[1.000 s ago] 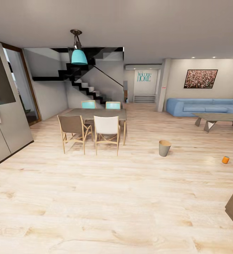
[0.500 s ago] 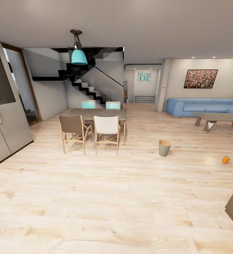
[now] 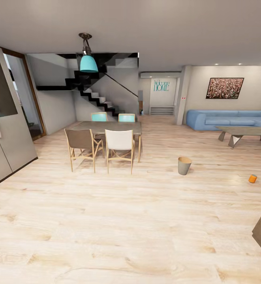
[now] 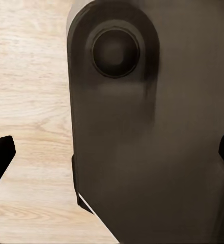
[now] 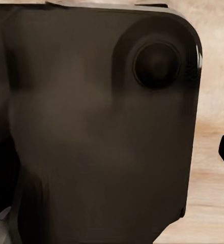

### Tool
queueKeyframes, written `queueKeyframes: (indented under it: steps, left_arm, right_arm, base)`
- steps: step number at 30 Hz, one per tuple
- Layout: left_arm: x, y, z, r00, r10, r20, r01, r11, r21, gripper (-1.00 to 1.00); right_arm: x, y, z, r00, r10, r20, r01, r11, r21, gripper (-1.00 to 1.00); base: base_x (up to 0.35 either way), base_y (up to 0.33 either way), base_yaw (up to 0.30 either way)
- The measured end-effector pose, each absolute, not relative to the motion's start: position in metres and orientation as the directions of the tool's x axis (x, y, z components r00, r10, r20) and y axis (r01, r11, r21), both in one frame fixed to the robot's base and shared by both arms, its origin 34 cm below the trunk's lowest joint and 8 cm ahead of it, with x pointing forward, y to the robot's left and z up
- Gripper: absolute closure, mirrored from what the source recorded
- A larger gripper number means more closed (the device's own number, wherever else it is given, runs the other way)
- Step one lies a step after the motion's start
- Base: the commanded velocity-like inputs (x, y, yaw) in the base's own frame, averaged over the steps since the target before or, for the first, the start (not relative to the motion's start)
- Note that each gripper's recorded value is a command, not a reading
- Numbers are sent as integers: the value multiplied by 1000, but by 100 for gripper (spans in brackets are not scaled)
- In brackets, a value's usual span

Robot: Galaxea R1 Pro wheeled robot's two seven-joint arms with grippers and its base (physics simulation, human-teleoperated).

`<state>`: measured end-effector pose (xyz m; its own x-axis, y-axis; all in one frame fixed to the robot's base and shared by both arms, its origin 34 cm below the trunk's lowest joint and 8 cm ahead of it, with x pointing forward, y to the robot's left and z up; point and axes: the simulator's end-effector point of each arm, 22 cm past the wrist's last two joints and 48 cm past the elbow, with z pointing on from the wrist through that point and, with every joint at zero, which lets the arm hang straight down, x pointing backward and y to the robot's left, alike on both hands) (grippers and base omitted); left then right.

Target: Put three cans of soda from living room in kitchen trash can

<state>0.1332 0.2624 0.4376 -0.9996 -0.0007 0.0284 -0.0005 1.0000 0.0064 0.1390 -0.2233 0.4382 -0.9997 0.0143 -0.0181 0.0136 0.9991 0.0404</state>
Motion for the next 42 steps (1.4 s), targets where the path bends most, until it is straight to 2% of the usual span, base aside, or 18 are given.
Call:
queueKeyframes:
  steps: [10,18,22,23,27,30,37,42]
  left_arm:
    - [232,262,442,-990,6,-137,6,1000,4,-100]
    - [345,261,473,-948,15,-319,14,1000,6,-100]
    - [431,260,520,-886,16,-463,14,1000,8,-100]
    - [432,260,521,-885,16,-465,14,1000,8,-100]
    - [514,259,592,-773,16,-635,13,1000,9,-100]
    - [555,258,644,-683,15,-730,13,1000,9,-100]
    - [600,257,725,-534,17,-846,14,1000,11,-100]
    - [607,257,745,-492,16,-870,13,1000,11,-100]
  right_arm:
    - [192,-225,443,-979,0,-204,-8,999,39,-100]
    - [311,-221,471,-886,-13,-463,-34,999,38,-100]
    - [396,-200,514,-770,-56,-636,-107,993,42,-100]
    - [397,-200,515,-769,-56,-637,-107,993,42,-100]
    - [481,-171,590,-588,-73,-806,-178,983,40,-100]
    - [518,-157,647,-460,-59,-886,-201,979,39,-100]
    - [557,-147,758,-221,-14,-975,-216,976,35,-100]
    - [563,-159,791,-147,-27,-989,-219,976,6,-100]
  base:
    - [0,0,0]
    - [0,0,0]
    - [0,0,0]
    - [0,0,0]
    - [0,0,0]
    - [0,0,0]
    - [0,0,0]
    - [0,0,0]
